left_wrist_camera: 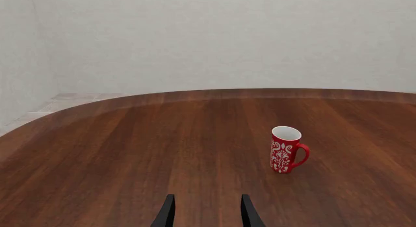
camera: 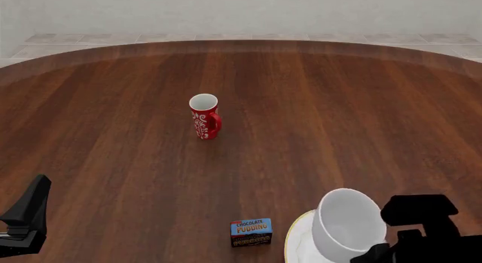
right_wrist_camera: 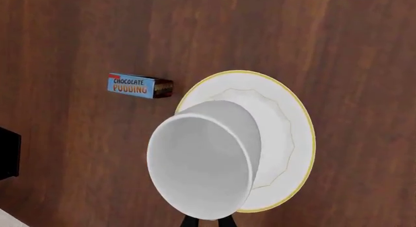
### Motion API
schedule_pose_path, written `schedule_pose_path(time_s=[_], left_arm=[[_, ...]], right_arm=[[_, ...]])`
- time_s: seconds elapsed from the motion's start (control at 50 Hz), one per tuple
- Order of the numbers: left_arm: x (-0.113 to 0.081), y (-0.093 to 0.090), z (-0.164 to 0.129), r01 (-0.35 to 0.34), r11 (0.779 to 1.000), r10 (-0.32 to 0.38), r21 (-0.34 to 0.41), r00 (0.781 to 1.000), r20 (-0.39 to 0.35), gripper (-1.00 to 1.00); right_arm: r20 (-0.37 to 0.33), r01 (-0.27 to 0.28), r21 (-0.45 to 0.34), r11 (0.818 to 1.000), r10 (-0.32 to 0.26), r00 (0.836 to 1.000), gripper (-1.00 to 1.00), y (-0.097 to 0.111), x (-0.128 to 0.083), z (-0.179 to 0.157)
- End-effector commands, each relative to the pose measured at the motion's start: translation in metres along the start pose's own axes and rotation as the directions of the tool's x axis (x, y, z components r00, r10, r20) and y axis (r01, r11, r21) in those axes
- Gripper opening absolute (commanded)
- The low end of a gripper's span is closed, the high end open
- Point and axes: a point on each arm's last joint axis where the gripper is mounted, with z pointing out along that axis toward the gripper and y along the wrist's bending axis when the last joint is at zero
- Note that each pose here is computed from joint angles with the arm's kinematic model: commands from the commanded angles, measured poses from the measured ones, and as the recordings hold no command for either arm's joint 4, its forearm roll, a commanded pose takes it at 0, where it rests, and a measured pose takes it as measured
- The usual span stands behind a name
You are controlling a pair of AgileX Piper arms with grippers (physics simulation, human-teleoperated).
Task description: Put the white mug on the plate.
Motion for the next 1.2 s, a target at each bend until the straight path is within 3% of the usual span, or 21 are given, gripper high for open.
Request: schedule_pose_path(time_s=[0.02,0.7,0.72,1.2], left_arm=[[0.000,0.000,0.000,0.000,1.000,0.000,0.001,1.000,0.000,1.00],[0.000,0.000,0.000,0.000,1.000,0.000,0.001,1.000,0.000,1.00],[0.000,0.000,0.000,0.000,1.000,0.000,0.000,1.000,0.000,1.00],[0.000,0.000,0.000,0.000,1.000,0.000,0.001,1.000,0.000,1.00]], right_arm=[[-0.011,-0.005,0.009,1.000,0.006,1.000,-1.00,-0.001,0.001,0.008],[-0.022,-0.009,0.019,1.000,0.009,1.000,-1.00,-0.002,0.002,0.017],[-0.022,-0.007,0.020,1.000,0.007,1.000,1.00,-0.002,0.002,0.017],[-0.019,-0.008,0.023,1.000,0.009,1.000,1.00,-0.004,0.002,0.016]])
